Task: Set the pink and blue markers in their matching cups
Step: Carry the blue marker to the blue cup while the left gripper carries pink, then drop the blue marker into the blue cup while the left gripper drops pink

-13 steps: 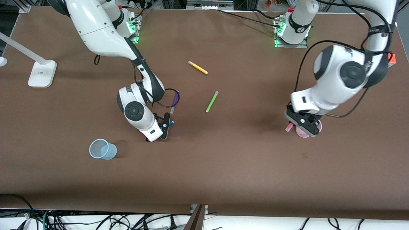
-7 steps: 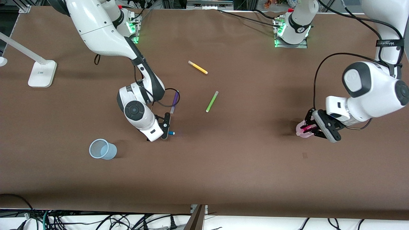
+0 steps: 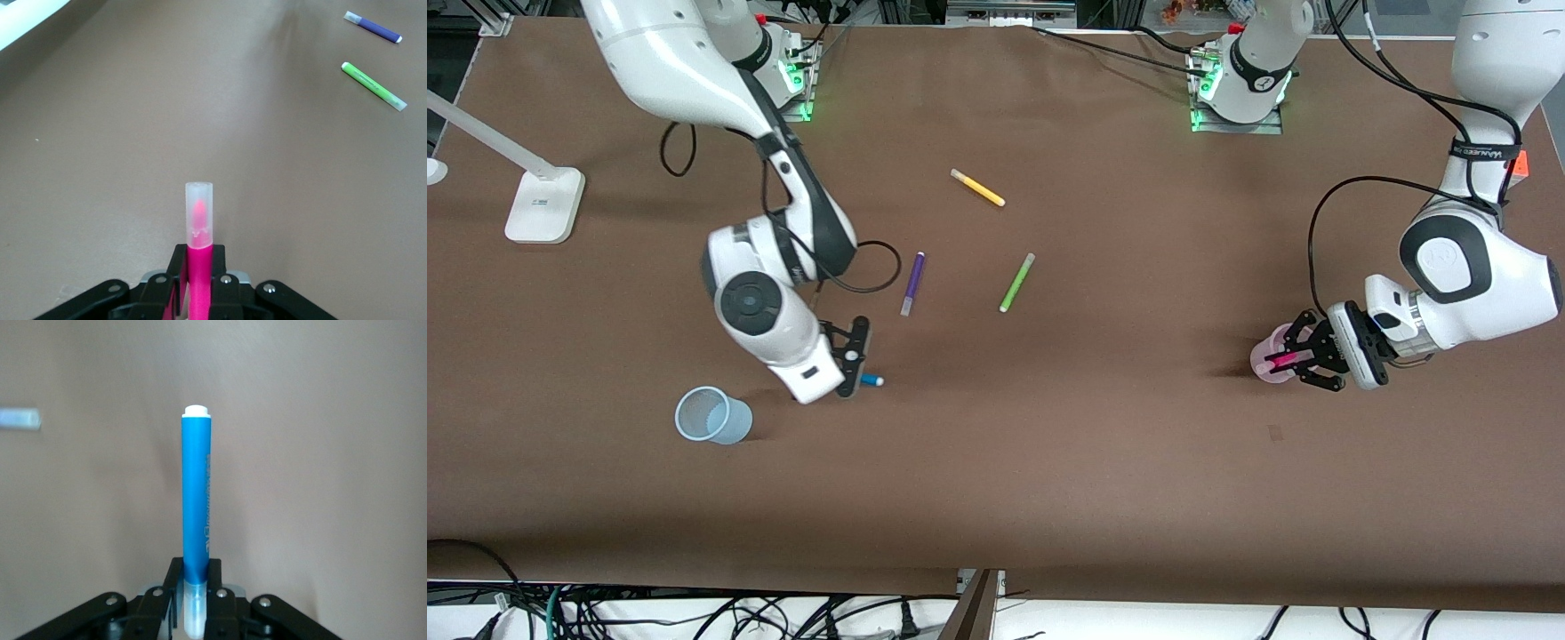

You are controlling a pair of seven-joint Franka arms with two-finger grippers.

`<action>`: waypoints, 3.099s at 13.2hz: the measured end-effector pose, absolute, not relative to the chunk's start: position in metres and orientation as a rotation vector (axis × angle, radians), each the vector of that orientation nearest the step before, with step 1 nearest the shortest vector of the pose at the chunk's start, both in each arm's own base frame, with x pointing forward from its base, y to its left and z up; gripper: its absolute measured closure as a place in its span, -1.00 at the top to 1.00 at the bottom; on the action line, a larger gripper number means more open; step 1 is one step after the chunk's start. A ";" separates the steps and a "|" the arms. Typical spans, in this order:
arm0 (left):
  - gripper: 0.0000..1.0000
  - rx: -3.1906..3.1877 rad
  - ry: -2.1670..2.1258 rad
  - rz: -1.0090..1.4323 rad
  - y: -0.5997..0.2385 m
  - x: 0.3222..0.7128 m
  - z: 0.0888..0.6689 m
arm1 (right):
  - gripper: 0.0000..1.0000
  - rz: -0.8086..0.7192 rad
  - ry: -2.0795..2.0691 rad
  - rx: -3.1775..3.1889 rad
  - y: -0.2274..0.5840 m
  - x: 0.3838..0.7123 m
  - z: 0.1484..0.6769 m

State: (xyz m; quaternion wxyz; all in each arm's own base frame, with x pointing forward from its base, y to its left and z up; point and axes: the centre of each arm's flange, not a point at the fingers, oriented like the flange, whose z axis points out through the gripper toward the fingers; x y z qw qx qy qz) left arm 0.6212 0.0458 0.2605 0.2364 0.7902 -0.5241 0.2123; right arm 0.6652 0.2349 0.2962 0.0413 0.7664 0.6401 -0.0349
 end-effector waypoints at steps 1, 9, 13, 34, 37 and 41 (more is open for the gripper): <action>-0.65 2.158 -1.435 0.587 0.048 0.619 0.257 | -0.66 -0.148 1.936 2.335 0.223 0.669 0.316; -0.10 2.127 -1.371 0.580 0.083 0.605 0.252 | -0.66 -0.513 1.780 1.927 0.149 0.687 0.377; 0.74 2.144 -1.313 0.574 0.083 0.606 0.265 | -0.66 -0.636 1.702 1.819 0.114 0.695 0.365; 1.00 3.108 -0.201 -0.241 -0.080 0.557 0.593 | 1.00 -0.536 1.752 1.660 0.111 0.728 0.303; 1.00 3.110 -0.202 -0.246 -0.080 0.556 0.593 | 1.00 -0.388 1.707 1.879 0.109 0.736 0.336; 1.00 3.110 -0.210 -0.248 -0.083 0.556 0.593 | 1.00 -0.127 1.453 2.328 0.083 0.738 0.384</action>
